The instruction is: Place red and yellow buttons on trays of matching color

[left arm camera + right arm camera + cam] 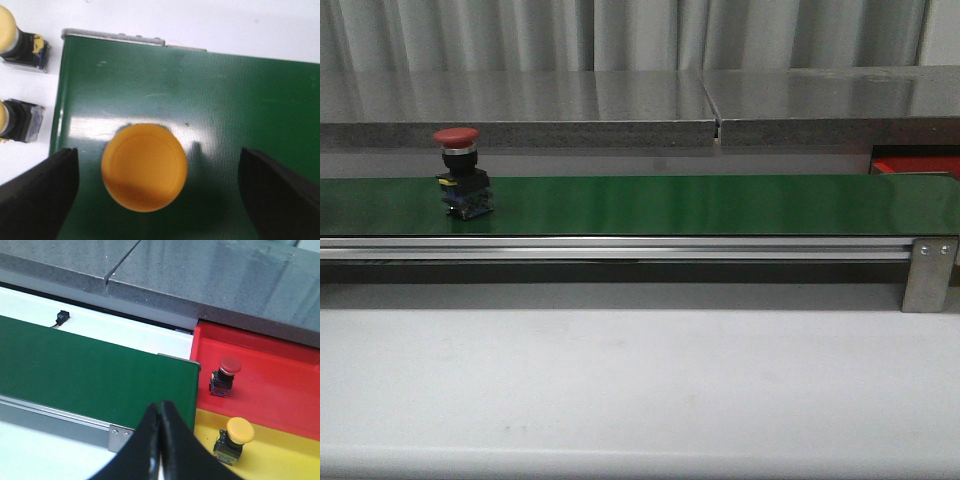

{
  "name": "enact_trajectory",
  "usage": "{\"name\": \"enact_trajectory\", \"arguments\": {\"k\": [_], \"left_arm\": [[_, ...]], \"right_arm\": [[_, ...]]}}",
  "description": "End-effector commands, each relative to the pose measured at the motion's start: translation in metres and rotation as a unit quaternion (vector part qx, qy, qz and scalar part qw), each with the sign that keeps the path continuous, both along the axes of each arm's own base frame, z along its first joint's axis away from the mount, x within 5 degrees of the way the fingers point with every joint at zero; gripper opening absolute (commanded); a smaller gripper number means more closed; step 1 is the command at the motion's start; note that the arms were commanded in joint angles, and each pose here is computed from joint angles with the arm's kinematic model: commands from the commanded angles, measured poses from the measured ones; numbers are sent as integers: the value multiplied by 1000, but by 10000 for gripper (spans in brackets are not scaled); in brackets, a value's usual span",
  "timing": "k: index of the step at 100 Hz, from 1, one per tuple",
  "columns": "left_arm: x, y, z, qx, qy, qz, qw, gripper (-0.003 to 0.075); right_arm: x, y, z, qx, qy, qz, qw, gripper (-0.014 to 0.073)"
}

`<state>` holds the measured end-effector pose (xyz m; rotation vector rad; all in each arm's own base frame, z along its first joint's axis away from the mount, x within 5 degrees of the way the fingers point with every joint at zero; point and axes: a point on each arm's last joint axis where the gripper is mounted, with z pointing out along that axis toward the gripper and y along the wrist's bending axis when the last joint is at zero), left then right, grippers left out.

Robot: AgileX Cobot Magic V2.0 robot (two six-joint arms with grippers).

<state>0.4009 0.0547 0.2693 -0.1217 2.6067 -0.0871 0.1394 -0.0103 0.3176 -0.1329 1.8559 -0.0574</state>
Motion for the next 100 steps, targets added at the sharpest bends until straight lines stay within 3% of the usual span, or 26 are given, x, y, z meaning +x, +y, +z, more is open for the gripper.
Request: {"name": "enact_trajectory", "arguments": {"k": [1,28,50,71,89,100], "left_arm": [[-8,-5,51,7,-94,5,996,631],[-41,-35,110,13,-177,-28,984,630],[-89,-79,141,5,-264,-81,961,627],[-151,-105,139,-17,-322,-122,939,617],[-203,-102,127,-45,-357,-117,925,615],[-226,-97,112,-45,-360,-116,925,525]], "right_arm": [[0,-2,13,-5,-34,-14,999,-68],[0,-2,13,-5,-34,-14,999,-68],[0,-2,13,-5,-34,-14,999,-68],[0,-2,13,-5,-34,-14,999,-68],[0,-2,13,-5,-34,-14,999,-68],[0,-2,13,-5,-34,-14,999,-68]]}}
